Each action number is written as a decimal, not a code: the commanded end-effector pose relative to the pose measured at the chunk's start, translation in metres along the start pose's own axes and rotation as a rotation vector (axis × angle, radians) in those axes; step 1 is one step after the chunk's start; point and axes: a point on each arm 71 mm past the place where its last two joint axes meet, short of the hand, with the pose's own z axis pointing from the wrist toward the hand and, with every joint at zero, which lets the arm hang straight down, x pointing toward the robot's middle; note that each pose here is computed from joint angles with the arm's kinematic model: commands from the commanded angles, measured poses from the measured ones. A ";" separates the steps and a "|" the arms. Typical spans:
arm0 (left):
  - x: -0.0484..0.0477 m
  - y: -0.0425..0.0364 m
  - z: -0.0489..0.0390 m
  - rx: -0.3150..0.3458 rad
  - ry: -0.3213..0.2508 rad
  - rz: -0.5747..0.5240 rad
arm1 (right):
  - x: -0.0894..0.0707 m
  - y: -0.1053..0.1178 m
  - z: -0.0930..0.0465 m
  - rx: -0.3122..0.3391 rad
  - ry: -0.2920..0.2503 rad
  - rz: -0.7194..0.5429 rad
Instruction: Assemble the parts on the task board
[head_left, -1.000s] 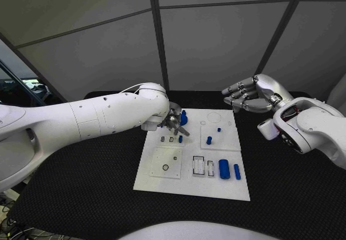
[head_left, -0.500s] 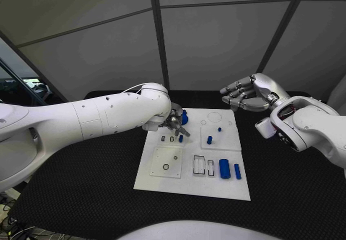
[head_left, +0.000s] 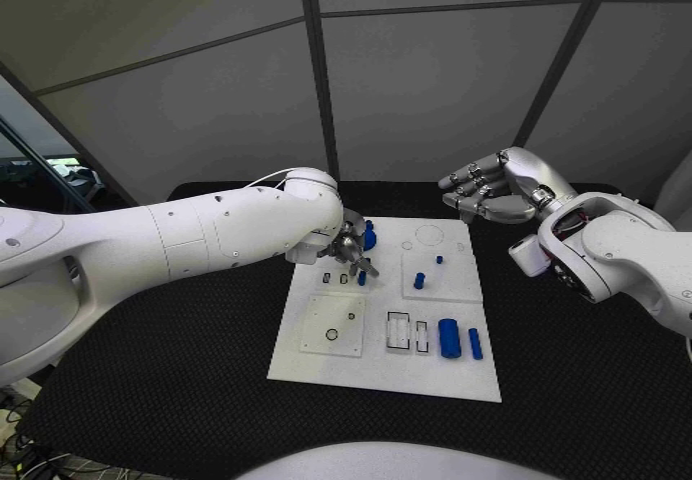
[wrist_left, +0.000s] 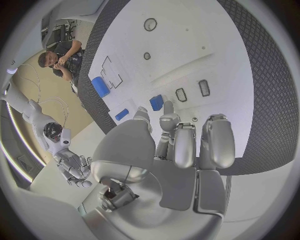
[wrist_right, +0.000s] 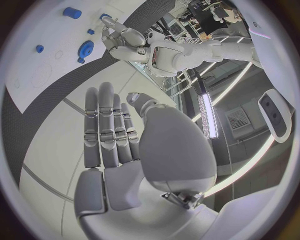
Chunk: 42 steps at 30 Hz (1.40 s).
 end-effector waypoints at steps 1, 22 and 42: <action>0.0011 0.0003 0.0004 -0.005 0.020 0.006 | -0.001 0.002 0.001 -0.014 -0.006 -0.007; 0.0028 -0.0028 0.0011 0.014 0.029 -0.027 | -0.001 0.001 0.001 -0.011 -0.007 -0.007; 0.0047 -0.0029 0.0010 0.026 0.048 -0.047 | -0.002 -0.002 0.003 0.000 -0.007 -0.010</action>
